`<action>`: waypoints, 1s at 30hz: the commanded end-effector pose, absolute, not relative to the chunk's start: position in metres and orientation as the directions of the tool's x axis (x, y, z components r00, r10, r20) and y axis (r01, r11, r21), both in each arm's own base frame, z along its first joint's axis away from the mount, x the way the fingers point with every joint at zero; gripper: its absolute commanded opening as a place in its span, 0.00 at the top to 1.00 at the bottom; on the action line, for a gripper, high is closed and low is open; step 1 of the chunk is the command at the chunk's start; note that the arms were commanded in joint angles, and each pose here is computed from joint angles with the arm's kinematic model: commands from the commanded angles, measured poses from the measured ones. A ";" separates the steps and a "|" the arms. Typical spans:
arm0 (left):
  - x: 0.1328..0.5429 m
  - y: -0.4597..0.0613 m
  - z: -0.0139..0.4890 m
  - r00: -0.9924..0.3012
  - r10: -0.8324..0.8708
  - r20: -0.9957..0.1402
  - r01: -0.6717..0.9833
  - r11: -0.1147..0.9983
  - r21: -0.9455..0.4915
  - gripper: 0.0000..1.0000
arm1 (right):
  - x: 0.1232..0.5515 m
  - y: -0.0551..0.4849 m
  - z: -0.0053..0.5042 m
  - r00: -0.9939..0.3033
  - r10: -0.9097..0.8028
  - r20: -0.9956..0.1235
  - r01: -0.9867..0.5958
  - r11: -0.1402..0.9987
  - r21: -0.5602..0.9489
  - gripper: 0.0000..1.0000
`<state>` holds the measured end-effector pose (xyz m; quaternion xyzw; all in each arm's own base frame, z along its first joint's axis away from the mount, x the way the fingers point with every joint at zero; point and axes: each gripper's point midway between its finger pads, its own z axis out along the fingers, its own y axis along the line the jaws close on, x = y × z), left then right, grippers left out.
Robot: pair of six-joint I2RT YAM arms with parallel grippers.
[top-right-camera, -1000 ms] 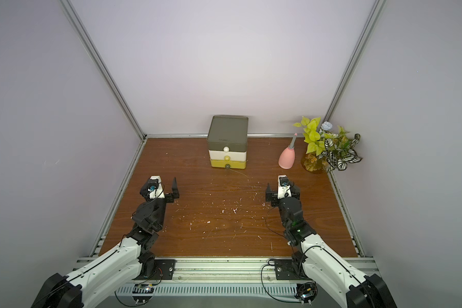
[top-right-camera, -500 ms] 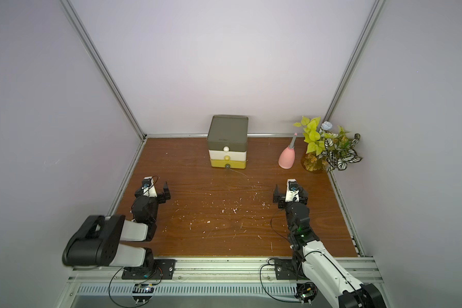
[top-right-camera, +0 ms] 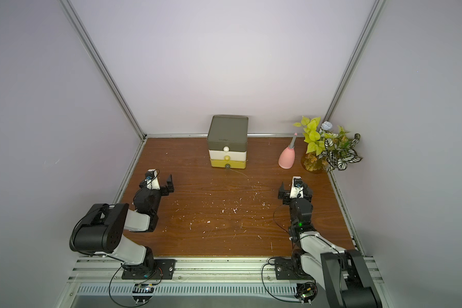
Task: Place the wired earphones into the drawer by color
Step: Reset both arms
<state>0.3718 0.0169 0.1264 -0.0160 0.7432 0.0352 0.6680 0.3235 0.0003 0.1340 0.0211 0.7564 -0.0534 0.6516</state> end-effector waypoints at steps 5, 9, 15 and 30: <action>0.371 0.015 0.124 -0.120 0.038 -0.992 -0.069 0.997 0.046 0.01 | 0.350 -0.004 0.144 -0.026 0.000 -1.000 0.088 0.996 -0.002 0.01; 0.371 0.015 0.124 -0.120 0.039 -0.992 -0.068 0.997 0.048 0.00 | 0.356 -0.014 0.133 -0.065 0.011 -0.998 0.151 0.989 0.001 0.01; 0.371 0.015 0.124 -0.120 0.040 -0.992 -0.071 0.996 0.048 0.00 | 0.365 -0.019 0.129 -0.087 0.012 -0.996 0.203 0.979 -0.005 0.01; 0.371 0.014 0.124 -0.120 0.041 -0.992 -0.070 0.996 0.050 0.00 | 0.364 -0.012 0.130 -0.085 -0.012 -0.996 0.183 0.983 -0.028 0.01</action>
